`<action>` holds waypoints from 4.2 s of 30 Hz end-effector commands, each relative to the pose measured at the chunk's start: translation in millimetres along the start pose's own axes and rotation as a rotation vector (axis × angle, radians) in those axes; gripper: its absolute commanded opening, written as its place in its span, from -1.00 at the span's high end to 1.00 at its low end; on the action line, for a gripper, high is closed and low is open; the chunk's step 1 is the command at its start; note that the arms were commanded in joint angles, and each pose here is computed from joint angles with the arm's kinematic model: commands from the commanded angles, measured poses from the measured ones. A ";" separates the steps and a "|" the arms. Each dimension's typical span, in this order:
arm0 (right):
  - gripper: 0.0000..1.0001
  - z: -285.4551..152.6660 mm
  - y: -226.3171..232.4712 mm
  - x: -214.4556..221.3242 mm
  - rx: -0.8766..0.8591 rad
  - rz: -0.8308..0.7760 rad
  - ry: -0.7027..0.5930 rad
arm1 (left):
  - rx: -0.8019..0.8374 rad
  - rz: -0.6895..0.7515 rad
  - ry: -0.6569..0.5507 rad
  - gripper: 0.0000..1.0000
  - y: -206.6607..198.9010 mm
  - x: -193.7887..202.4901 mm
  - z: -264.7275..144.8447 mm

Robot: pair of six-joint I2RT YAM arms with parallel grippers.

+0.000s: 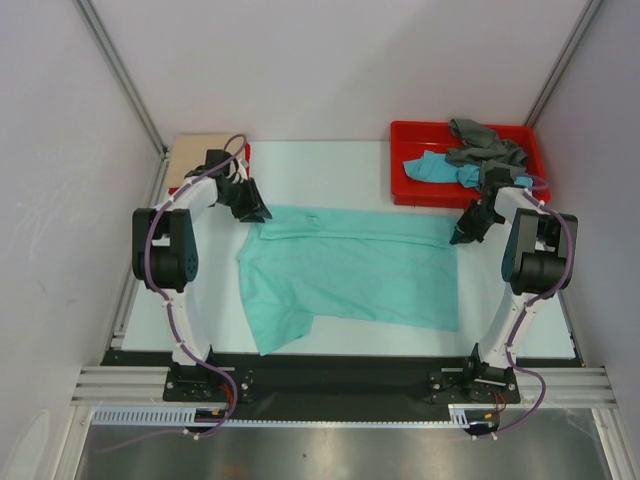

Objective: Fold and stack the t-shirts
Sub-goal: Fold the tshirt

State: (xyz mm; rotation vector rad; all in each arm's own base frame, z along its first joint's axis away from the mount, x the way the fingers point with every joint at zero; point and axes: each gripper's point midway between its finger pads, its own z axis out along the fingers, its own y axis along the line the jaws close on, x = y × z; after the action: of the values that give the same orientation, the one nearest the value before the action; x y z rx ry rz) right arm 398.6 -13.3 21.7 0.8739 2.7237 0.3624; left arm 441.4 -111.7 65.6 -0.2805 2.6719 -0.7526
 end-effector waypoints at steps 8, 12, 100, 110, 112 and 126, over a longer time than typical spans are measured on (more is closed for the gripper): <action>0.37 -49.6 75.1 -27.8 -0.055 -0.177 -0.131 | -0.023 0.050 -0.060 0.17 -11.4 -5.8 -24.8; 0.28 -44.7 169.2 6.7 -0.292 -0.274 -0.092 | 0.104 0.039 -0.063 0.11 -35.3 -8.1 -21.9; 0.05 -112.6 -57.0 225.3 0.029 0.066 0.179 | -0.351 -0.478 -0.222 -0.15 76.7 228.2 -105.8; 0.11 -122.4 -54.9 217.1 0.030 0.109 0.142 | -0.418 -0.423 -0.165 -0.03 90.7 242.0 -104.4; 0.10 -124.4 -50.6 214.2 0.013 0.118 0.134 | -0.375 -0.449 -0.176 0.07 89.0 247.5 -98.9; 0.10 -125.1 -57.7 216.7 0.038 0.115 0.122 | -0.387 -0.400 -0.165 0.05 89.6 239.9 -83.5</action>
State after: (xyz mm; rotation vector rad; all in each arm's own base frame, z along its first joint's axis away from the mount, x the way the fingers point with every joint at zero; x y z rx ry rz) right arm 157.1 54.8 78.3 1.0445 2.8332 0.4256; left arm 171.3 -75.9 15.7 -0.9846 2.6491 -0.3708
